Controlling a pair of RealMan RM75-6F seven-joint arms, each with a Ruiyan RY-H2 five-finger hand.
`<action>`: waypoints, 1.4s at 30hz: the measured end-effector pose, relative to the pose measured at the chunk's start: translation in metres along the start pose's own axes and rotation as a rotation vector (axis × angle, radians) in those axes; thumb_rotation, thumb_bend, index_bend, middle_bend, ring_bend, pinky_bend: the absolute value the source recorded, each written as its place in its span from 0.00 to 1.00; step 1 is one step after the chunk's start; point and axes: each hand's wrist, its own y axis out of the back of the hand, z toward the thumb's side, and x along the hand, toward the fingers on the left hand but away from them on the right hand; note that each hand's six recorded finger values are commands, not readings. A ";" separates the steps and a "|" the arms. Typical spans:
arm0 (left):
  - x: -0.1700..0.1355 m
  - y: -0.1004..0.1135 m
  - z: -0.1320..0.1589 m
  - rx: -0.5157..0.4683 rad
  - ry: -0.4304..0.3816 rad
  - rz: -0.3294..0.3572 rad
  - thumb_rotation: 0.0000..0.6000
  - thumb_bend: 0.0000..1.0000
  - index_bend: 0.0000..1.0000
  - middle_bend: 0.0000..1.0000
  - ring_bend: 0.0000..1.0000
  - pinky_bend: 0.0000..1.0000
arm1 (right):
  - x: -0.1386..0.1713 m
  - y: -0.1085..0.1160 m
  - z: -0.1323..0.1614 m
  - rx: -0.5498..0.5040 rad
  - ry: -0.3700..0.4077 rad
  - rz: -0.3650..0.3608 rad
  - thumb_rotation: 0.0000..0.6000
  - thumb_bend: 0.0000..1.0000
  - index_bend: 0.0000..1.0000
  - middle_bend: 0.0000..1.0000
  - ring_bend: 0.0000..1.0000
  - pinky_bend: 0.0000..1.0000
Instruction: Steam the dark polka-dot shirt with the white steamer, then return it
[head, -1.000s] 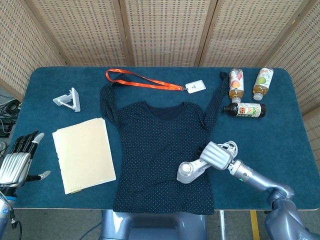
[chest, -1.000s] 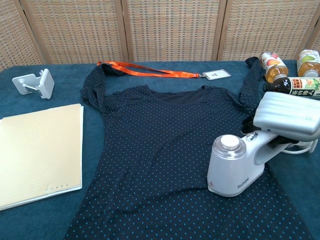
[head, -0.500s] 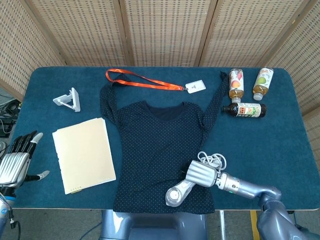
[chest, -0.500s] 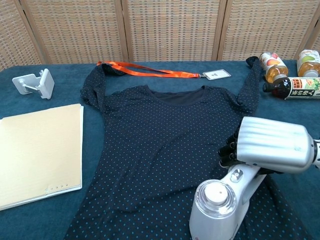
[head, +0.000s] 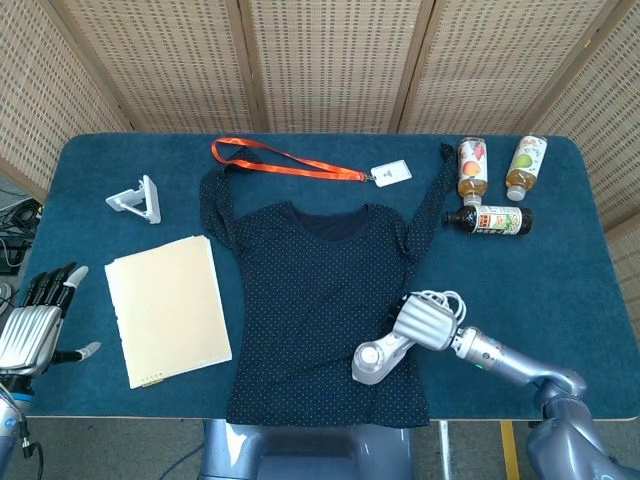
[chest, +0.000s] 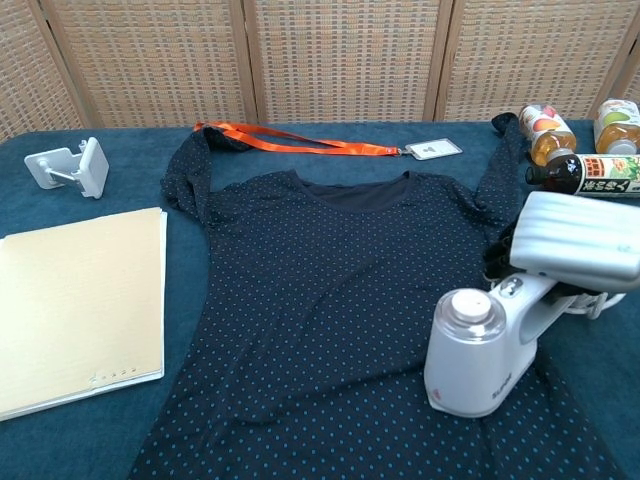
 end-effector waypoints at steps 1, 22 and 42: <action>0.000 0.000 0.001 0.000 -0.001 -0.001 1.00 0.00 0.00 0.00 0.00 0.00 | 0.003 -0.002 -0.005 0.008 -0.013 0.015 1.00 1.00 0.92 0.72 0.79 0.95; -0.002 0.000 0.007 -0.009 -0.020 -0.007 1.00 0.00 0.00 0.00 0.00 0.00 | 0.048 0.003 -0.129 0.050 -0.461 0.083 1.00 1.00 0.92 0.72 0.79 0.95; 0.001 -0.003 0.002 -0.013 -0.004 -0.019 1.00 0.00 0.00 0.00 0.00 0.00 | 0.065 -0.041 -0.173 0.055 -0.733 0.343 1.00 0.19 0.29 0.19 0.31 0.28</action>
